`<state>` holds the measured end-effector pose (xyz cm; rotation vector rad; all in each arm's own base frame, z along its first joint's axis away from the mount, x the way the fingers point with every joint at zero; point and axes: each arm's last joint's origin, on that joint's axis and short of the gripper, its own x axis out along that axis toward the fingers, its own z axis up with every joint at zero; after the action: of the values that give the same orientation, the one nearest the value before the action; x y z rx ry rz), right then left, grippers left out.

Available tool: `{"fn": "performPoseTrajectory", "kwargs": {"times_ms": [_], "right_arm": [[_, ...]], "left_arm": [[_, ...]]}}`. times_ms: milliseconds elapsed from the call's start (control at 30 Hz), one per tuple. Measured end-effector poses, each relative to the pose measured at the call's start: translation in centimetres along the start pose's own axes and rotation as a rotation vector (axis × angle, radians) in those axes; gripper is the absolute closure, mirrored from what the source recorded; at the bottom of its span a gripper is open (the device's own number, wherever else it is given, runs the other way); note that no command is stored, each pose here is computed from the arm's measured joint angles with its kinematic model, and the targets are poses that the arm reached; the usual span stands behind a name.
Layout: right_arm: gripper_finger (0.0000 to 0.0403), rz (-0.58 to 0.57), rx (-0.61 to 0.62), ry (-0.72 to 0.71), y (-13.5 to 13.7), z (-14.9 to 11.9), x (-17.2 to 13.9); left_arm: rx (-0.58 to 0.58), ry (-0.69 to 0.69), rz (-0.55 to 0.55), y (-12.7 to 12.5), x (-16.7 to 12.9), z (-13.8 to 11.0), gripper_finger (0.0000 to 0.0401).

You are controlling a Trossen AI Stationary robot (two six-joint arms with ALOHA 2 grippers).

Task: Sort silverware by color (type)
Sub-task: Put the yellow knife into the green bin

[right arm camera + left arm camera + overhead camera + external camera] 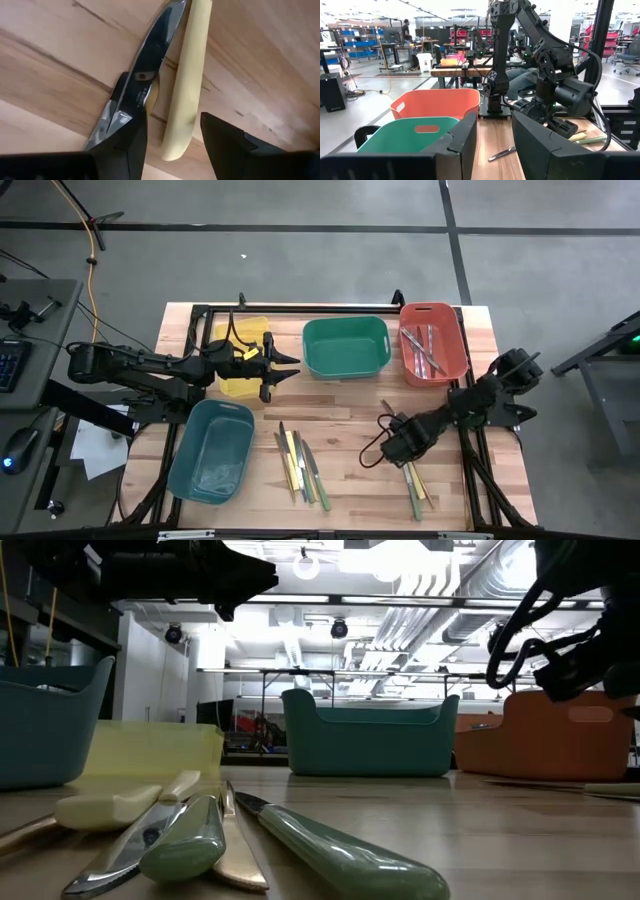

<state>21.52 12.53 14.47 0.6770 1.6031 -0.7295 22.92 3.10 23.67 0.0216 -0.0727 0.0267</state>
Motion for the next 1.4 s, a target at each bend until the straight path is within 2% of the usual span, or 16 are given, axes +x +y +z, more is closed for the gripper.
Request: {"fn": "performPoseTrajectory", "kwargs": {"times_ms": [100, 300, 500, 833, 1067, 1267, 1400], "right_arm": [[0.0264, -0.002, 0.003, 0.003, -0.2, 0.0, 0.3], [0.0349, -0.007, 0.053, 0.066, -1.5, -0.2, 2.0], [0.0352, -0.050, 0.044, 0.087, -2.2, -0.5, 1.8], [0.0352, -0.042, 0.031, -0.082, -3.1, -0.7, -3.4], [0.0352, 0.136, -0.039, -0.293, -2.7, -0.8, -6.6], [0.0352, 0.368, -0.138, -0.495, -1.0, 0.0, -6.9], [0.0352, 0.454, -0.215, -0.663, 0.1, 0.8, -7.0]], "left_arm": [[0.000, 0.000, 0.000, 0.0, 0.0, 0.0, 0.0286], [0.000, 0.000, 0.000, 0.0, 0.0, 0.0, 0.0286], [0.000, 0.000, 0.000, 0.0, 0.0, 0.0, 0.0286], [0.000, 0.000, 0.000, 0.0, 0.0, 0.0, 0.0286], [0.000, 0.000, 0.000, 0.0, 0.0, 0.0, 0.0286], [0.000, -0.001, 0.000, 0.0, 0.0, 0.0, 0.0286], [0.000, -0.001, 0.000, 0.0, 0.0, 0.0, 0.0286]]}}
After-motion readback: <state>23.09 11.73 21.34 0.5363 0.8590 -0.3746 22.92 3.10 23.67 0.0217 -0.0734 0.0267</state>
